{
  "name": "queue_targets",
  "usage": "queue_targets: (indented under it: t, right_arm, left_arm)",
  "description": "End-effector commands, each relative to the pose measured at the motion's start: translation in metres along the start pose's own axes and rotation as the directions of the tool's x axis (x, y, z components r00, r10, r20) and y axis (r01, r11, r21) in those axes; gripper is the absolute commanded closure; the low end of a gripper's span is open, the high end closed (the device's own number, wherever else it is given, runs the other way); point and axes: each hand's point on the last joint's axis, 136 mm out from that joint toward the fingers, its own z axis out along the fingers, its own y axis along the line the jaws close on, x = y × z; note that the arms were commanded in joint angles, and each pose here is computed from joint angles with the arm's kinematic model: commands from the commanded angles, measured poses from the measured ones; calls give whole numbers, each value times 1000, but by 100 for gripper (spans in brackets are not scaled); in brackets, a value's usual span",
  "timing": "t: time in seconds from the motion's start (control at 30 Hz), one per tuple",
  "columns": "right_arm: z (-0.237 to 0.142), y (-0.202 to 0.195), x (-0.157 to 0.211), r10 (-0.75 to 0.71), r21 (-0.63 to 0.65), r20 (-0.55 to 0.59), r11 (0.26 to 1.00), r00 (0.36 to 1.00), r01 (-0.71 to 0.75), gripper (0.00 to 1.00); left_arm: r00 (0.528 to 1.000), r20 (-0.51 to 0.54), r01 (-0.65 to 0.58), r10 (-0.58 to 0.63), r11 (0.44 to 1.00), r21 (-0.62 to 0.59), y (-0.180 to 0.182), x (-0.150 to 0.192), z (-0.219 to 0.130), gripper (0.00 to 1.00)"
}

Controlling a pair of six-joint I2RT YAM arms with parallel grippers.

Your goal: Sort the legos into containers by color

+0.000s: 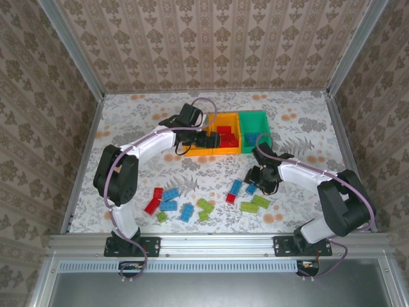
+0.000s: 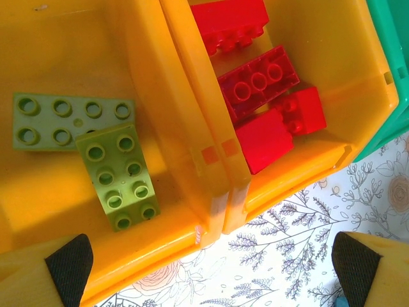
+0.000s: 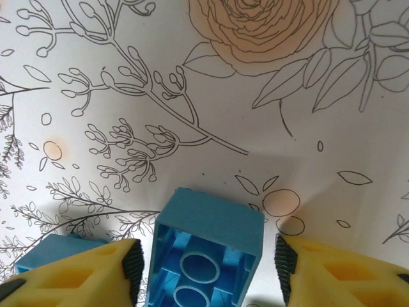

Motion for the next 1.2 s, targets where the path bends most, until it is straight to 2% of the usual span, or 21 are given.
queue_targets:
  t: [0.0,0.23,0.4,0.57,0.7,0.8,0.97,1.17]
  right_arm:
    - [4,-4,4,10,13,-16,1000,1000,-9,45]
    - [-2,0,-5,-20,20,10,1000,1000,20,61]
    - [-22,9,-25,-49,7,67,999,997,49,70]
    - [-58,25,-67,-69,-18,184,997,980,74,70]
    - [-90,39,-116,-72,-25,314,996,947,85,70]
    - [-100,50,-149,-87,-19,371,995,924,101,70]
    - [-85,66,-190,-141,29,368,990,919,140,67]
    - [-64,77,-216,-140,48,364,990,921,132,64]
  left_arm:
    - [999,31,-27,27,1000,3,-1,-5,-12,0]
    - [999,30,-28,28,1000,0,-1,-3,-13,0]
    - [997,17,-71,71,997,-17,-4,4,-15,0]
    - [986,-16,-165,164,985,-42,-16,17,-15,0]
    - [965,-65,-259,256,965,-43,-34,35,-13,0]
    - [951,-99,-296,292,955,-29,-49,51,-9,0]
    - [947,-157,-277,280,960,43,-72,77,0,1]
    - [918,-249,-300,307,952,66,-97,108,16,2]
